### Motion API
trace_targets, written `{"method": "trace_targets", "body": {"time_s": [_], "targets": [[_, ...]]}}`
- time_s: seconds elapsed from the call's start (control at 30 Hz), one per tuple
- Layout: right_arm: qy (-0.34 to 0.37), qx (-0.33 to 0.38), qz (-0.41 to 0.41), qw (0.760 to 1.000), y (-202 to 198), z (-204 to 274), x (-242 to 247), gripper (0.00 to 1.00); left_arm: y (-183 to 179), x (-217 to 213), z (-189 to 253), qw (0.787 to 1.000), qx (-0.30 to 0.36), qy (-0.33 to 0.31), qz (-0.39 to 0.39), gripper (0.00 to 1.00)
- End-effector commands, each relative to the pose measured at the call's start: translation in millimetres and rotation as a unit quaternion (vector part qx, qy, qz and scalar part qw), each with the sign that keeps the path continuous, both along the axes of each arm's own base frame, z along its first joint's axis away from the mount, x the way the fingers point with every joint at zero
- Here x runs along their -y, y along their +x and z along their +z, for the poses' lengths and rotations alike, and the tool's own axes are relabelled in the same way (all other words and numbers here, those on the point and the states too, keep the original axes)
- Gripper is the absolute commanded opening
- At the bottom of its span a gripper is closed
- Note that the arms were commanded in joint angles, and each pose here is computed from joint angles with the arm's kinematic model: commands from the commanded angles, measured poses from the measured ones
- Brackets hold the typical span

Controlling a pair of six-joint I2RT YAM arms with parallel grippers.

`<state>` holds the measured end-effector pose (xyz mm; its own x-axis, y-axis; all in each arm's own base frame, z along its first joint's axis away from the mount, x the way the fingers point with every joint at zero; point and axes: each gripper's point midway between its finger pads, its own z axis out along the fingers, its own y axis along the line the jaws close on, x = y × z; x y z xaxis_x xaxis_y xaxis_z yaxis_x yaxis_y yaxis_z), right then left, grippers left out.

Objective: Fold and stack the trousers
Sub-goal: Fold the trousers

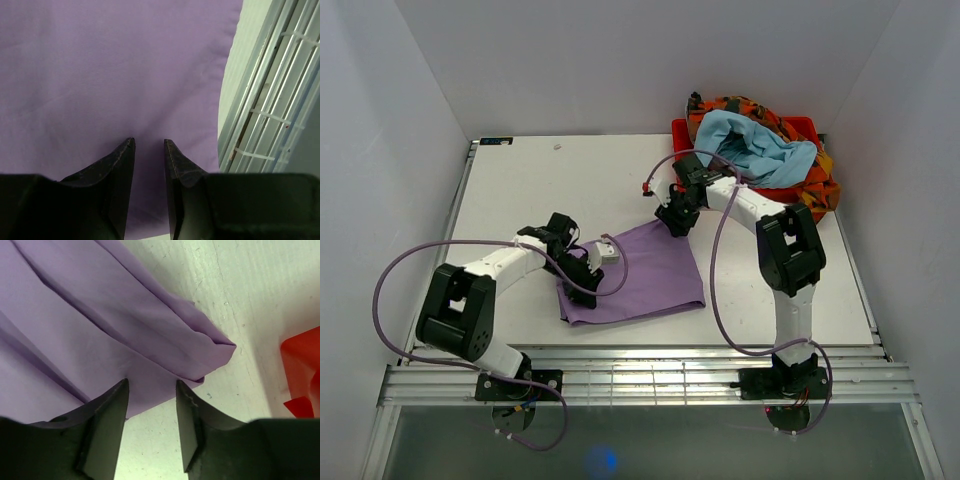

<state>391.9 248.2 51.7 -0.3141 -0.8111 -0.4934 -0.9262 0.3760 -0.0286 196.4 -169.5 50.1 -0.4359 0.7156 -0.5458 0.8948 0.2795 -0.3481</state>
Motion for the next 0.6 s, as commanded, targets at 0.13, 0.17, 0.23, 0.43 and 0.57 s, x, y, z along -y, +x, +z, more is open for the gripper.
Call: {"method": "trace_targets", "body": {"time_s": [0.13,0.17,0.23,0.43,0.57], "targets": [[0.008,0.054,0.046,0.997,13.8,28.5,1.8,0.53,-5.8,-22.0,-29.6,0.998,0.004,0.059,-0.022,0.4],[0.003,0.047,0.053,0.997,10.7,24.4,2.4,0.53,-6.4,-23.4,-31.7,0.998,0.002,0.063,-0.022,0.4],[-0.002,0.035,0.068,0.997,7.8,15.1,2.5,0.53,-2.7,-24.3,-31.7,0.997,0.009,0.067,-0.024,0.4],[0.007,0.016,0.094,0.995,-0.5,7.3,-1.7,0.52,4.0,-23.6,-30.7,0.997,0.018,0.069,-0.026,0.4],[0.008,0.041,0.095,0.995,10.2,9.7,-4.1,0.52,3.0,-23.3,-33.4,0.997,0.012,0.069,-0.029,0.4]]}}
